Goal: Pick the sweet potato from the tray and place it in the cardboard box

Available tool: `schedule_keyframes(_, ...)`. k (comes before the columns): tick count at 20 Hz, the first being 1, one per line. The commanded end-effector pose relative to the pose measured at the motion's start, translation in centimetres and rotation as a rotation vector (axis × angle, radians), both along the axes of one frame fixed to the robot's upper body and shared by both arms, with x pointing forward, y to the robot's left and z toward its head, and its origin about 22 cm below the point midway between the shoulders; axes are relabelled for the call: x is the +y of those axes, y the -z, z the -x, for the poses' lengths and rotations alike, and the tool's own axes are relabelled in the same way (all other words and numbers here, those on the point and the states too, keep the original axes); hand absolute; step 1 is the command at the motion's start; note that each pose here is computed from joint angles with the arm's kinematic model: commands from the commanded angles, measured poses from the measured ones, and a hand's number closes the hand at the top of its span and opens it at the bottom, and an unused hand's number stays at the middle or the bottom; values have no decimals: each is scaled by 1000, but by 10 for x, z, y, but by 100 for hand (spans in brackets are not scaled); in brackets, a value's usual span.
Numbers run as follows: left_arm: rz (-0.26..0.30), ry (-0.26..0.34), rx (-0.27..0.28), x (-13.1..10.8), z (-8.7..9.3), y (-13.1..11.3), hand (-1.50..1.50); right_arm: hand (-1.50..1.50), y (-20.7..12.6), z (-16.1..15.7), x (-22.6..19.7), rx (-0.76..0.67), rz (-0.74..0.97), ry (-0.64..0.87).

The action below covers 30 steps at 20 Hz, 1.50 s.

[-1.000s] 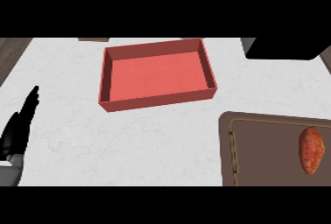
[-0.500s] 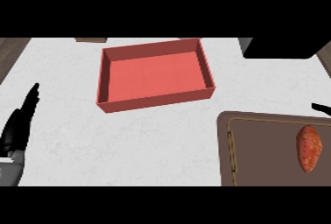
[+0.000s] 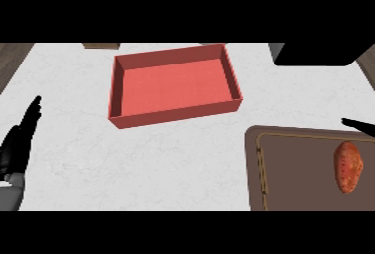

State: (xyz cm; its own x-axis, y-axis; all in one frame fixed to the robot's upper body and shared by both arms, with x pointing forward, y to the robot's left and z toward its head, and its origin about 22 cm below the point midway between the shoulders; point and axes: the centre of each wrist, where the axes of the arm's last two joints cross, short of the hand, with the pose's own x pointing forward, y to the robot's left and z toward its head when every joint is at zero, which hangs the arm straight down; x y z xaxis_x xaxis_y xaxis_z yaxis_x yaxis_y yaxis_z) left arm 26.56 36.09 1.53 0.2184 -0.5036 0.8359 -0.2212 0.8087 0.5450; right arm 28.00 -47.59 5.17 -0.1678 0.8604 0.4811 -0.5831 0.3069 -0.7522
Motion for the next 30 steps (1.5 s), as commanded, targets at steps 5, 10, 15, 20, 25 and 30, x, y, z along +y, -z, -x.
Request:
schedule_keyframes(5, -4, -14, -16, -1, 18, 15, 0, -150, 5, 1, 16, 19, -93, -89)
schedule_keyframes(10, -1, -17, -6, 21, 20, 4, 0, -150, -18, 9, 17, -18, -127, -115)
schedule_keyframes(15, -3, -4, 1, 5, 10, 4, 0, -150, -22, 10, 55, 38, -39, -128)
schedule_keyframes(20, 18, 6, -3, -10, 11, 15, 0, -150, -1, 16, 64, 79, 32, -62)
schedule_keyframes(25, 6, -9, -2, 5, 4, 1, 0, -150, 35, 15, 66, 80, 43, -47)
schedule_keyframes(30, 16, 1, 2, 2, 1, -10, 0, 150, 32, 4, 67, -143, 49, 10)
